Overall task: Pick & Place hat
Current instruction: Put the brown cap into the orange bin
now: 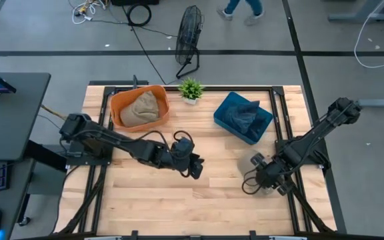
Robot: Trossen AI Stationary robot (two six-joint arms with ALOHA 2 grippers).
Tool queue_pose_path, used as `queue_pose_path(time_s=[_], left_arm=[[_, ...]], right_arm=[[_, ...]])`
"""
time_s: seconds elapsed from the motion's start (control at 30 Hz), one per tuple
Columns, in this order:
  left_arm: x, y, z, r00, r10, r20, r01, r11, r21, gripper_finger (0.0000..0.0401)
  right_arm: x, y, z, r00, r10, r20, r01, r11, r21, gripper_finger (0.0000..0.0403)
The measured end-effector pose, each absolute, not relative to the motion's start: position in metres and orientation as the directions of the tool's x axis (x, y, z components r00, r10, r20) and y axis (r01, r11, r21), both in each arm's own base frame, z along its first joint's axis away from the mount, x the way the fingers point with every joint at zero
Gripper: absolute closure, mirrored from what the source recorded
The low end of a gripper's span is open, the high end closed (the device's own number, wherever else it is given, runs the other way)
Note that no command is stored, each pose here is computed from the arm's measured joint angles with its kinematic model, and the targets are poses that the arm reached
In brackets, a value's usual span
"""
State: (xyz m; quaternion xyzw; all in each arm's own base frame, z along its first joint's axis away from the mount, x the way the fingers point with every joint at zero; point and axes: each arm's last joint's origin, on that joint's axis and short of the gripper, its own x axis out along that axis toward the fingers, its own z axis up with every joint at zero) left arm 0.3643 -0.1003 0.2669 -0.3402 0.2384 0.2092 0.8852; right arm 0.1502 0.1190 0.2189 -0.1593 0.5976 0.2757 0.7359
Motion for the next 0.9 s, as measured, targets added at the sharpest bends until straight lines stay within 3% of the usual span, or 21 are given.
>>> queue_pose_path(time_s=[0.2, 0.43, 0.9], left_arm=[[0.365, -0.103, 0.263, 0.796, 0.207, -0.569, -0.544, 0.657, -0.523, 0.0263], [0.368, -0.102, 0.267, 0.815, 0.228, -0.533, -0.537, 0.643, -0.545, 0.0263], [0.367, -0.105, 0.267, 0.821, 0.22, -0.526, -0.527, 0.646, -0.553, 0.0263]], right_arm=[[0.151, 0.118, 0.217, 0.157, 0.182, -0.971, -0.583, 0.811, 0.057, 0.02], [0.157, 0.111, 0.213, 0.231, 0.041, -0.972, -0.489, 0.869, -0.08, 0.0189], [0.177, 0.123, 0.164, 0.003, -0.096, -0.995, -0.498, 0.863, -0.085, 0.0185]])
